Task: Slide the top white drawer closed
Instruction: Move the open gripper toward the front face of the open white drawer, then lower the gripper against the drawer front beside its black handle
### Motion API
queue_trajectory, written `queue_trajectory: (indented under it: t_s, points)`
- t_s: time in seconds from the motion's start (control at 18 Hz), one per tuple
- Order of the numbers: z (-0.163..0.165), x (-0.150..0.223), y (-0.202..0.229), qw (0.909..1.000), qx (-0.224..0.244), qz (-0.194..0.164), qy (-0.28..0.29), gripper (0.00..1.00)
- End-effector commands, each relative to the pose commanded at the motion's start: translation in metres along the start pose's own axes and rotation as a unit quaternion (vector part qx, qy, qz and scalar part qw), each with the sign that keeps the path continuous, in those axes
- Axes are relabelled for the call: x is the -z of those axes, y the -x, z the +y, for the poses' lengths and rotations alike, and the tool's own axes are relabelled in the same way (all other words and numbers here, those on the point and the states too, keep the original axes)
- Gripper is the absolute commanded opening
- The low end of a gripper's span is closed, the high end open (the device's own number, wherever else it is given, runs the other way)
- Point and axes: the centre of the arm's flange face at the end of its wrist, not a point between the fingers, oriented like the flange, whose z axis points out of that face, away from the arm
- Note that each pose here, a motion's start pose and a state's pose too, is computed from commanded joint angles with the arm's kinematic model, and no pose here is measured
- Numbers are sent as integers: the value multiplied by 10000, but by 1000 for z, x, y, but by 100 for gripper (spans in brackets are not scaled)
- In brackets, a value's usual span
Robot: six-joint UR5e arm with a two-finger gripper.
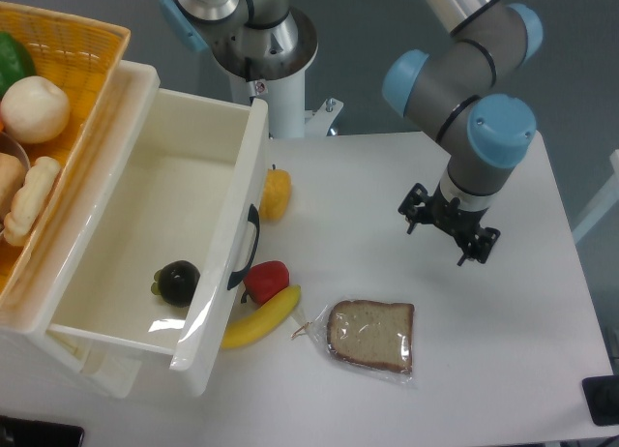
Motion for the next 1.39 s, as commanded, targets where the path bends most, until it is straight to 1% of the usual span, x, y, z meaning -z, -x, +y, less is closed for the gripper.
queue_trajectory:
  t_s: [0.11,0.22,0.28,0.33,0.39,0.44,0.5,0.56,0.67,0.78,0.83,0.89,0.94,1.06,1.22,1.39]
  points:
    - [-3,4,-2,9999,66,-4,-104,100]
    - [-9,15,-3,9992,290,-66,-250,100]
    - [-11,18,-5,9984,439,-55,-352,94]
    - [-14,20,-8,9976,531,-12,-445,82]
    - [-17,25,-14,9970,576,19,-524,72]
    - [-19,28,-19,9963,620,42,-598,58]
    - [-23,29,-24,9951,716,77,-684,47]
    - [-38,32,-32,9941,778,98,-752,40]
    - [-55,36,-44,9919,992,122,-783,30]
    - [-74,38,-58,9916,918,182,-892,15]
    - [-78,38,-66,9914,911,296,-896,8]
    - [-81,31,-74,9914,895,489,-825,4]
    - [-85,28,-80,9913,876,623,-763,0]
    - [-89,26,-86,9896,879,794,-817,0]
    - [-96,31,-97,9818,984,1162,-1133,0]
    - [-109,40,-101,9725,1222,1346,-1453,0]
